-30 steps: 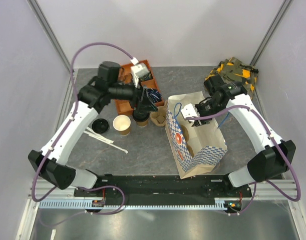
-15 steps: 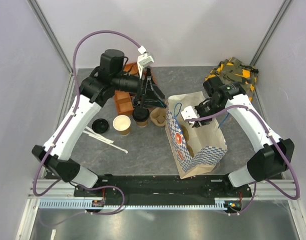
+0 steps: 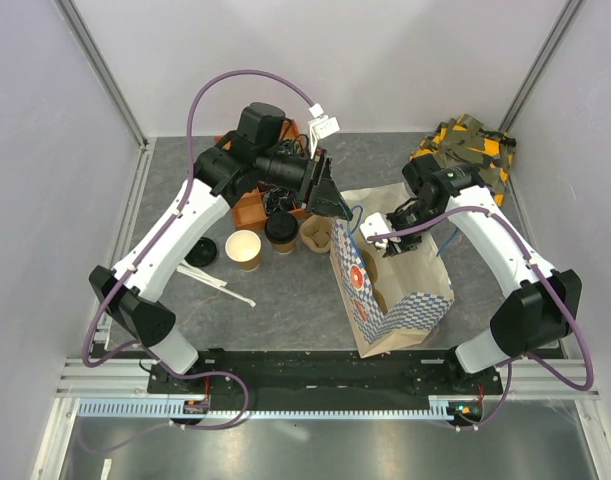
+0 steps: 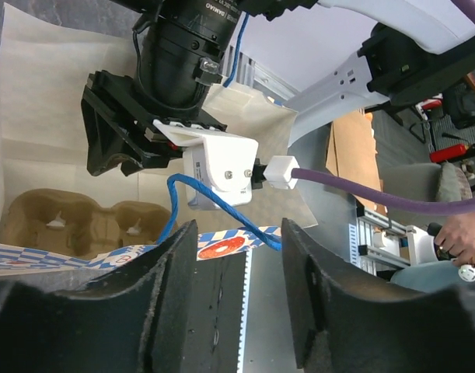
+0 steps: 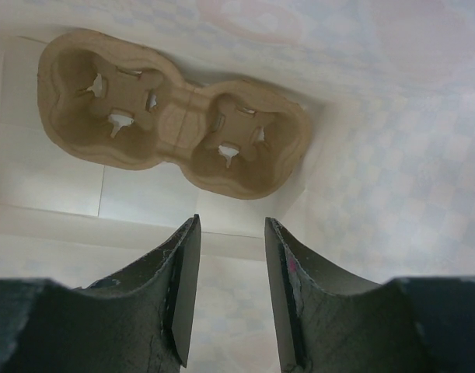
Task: Pack the takeout coffee
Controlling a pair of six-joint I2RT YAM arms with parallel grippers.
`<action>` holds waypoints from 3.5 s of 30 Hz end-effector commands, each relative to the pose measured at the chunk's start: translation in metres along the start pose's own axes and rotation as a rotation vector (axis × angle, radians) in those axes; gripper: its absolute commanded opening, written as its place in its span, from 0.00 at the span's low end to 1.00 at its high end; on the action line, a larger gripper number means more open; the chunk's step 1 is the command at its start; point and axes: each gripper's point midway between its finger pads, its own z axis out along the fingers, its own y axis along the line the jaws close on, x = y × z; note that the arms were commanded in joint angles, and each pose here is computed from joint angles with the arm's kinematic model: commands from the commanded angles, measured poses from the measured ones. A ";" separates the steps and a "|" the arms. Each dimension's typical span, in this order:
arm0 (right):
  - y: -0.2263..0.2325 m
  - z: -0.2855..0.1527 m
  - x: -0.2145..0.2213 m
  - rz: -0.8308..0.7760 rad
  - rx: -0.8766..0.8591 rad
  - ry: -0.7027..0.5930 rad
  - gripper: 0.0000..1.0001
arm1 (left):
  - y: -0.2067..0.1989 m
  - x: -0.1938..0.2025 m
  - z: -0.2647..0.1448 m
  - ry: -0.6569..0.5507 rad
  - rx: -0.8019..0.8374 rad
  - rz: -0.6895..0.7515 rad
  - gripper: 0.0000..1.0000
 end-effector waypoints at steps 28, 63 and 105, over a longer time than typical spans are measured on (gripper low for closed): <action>0.050 0.029 -0.003 0.171 -0.187 -0.118 0.54 | -0.010 0.020 -0.049 0.115 -0.125 0.423 0.02; 0.004 0.068 0.006 0.197 -0.042 -0.099 0.73 | 0.007 0.047 -0.053 0.143 -0.165 0.552 0.02; 0.008 0.092 0.049 0.230 0.059 0.043 0.71 | 0.017 0.076 -0.054 0.142 -0.211 0.572 0.02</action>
